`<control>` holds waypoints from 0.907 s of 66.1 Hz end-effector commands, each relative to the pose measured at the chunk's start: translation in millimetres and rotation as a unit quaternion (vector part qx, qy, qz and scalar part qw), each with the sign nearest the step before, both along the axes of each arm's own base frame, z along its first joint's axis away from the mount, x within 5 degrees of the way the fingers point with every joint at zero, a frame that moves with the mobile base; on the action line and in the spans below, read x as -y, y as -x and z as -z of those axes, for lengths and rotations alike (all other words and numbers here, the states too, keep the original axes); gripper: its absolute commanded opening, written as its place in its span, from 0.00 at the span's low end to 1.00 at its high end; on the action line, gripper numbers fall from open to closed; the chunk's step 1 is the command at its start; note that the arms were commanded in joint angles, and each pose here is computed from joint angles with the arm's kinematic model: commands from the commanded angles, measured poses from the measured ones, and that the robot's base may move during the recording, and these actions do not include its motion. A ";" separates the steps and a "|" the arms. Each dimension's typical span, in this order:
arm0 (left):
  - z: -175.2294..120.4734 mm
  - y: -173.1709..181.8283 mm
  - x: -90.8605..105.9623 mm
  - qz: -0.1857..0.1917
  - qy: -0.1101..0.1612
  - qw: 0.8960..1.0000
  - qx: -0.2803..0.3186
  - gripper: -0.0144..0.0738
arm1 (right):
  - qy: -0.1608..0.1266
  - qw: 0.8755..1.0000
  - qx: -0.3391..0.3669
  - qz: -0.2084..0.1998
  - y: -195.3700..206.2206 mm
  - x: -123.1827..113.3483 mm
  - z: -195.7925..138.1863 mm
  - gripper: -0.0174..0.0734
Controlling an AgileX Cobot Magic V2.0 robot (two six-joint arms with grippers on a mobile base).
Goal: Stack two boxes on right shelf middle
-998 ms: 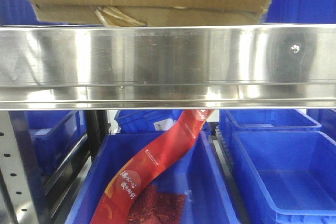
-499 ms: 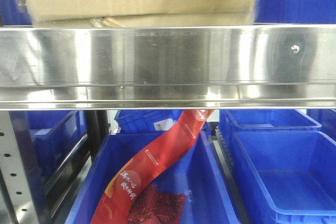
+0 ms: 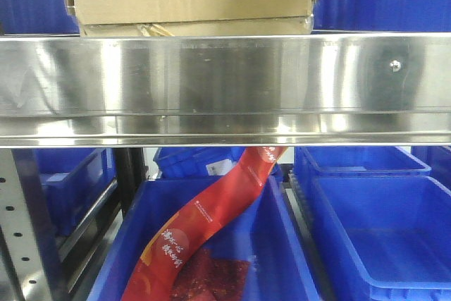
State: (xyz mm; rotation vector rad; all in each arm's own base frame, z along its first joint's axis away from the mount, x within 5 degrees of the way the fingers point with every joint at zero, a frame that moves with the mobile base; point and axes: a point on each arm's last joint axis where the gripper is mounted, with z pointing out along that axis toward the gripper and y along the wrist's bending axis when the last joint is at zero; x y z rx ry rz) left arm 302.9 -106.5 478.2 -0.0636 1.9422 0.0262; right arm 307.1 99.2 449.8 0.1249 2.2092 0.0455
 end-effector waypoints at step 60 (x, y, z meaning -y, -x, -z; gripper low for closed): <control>117.0 148.9 -80.5 0.077 0.065 0.988 0.116 0.06 | -0.016 0.965 0.250 -0.075 142.7 71.0 83.8 0.02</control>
